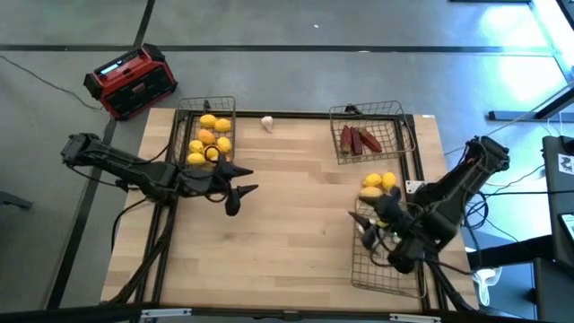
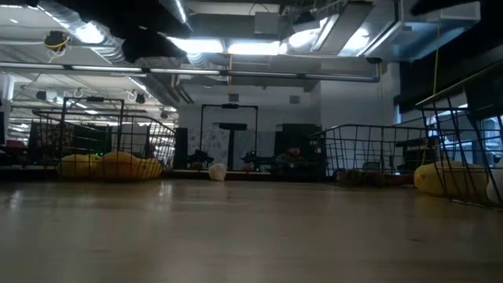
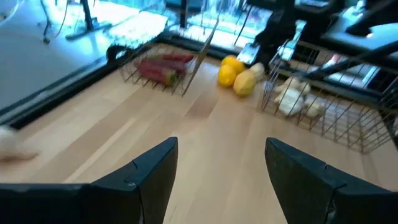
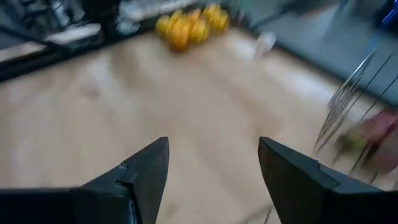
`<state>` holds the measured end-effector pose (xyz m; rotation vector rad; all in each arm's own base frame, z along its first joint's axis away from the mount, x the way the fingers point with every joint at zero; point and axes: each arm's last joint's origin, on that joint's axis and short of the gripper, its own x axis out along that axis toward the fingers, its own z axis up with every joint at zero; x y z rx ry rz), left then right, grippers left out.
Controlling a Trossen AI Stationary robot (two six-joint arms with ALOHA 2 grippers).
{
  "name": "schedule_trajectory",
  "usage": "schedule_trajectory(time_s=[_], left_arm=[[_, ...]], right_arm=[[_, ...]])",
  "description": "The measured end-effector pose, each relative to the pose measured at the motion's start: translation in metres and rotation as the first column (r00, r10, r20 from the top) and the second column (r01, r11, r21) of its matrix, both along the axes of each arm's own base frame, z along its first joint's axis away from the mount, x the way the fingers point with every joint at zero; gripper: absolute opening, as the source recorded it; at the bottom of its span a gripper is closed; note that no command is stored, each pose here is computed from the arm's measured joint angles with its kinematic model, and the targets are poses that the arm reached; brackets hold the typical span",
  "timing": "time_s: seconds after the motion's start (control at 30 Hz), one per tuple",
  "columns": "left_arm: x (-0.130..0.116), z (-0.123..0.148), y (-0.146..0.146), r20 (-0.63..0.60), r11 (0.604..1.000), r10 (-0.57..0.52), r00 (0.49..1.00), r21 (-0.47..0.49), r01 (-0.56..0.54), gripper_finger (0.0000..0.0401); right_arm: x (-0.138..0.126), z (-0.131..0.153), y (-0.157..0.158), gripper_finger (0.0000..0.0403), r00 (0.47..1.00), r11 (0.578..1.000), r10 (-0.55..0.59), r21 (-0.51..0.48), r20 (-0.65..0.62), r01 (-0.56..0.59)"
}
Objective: Sort produce into baskets
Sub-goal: Put the white garlic into the bottom wire basket
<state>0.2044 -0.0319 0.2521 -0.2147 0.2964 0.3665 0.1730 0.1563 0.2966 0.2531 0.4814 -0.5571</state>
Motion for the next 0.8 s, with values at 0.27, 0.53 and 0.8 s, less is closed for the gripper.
schedule_trajectory(time_s=[0.27, 0.53, 0.8], left_arm=[[0.033, 0.009, 0.009, -0.075, 0.997, 0.051, 0.996, 0.054, -0.046, 0.0237], [0.070, 0.030, 0.050, -0.211, 0.966, 0.254, 0.944, -0.002, -0.260, 0.0237], [0.099, 0.029, 0.103, -0.360, 0.918, 0.371, 0.856, 0.004, -0.396, 0.0237]], right_arm=[[0.032, -0.007, -0.030, 0.0245, 0.982, 0.999, -0.031, -0.047, -0.185, 0.023], [0.044, -0.013, -0.043, 0.0245, 0.965, 0.992, -0.057, -0.125, -0.256, 0.026], [0.047, -0.015, -0.044, 0.0245, 0.955, 0.991, -0.044, -0.137, -0.293, 0.004]])
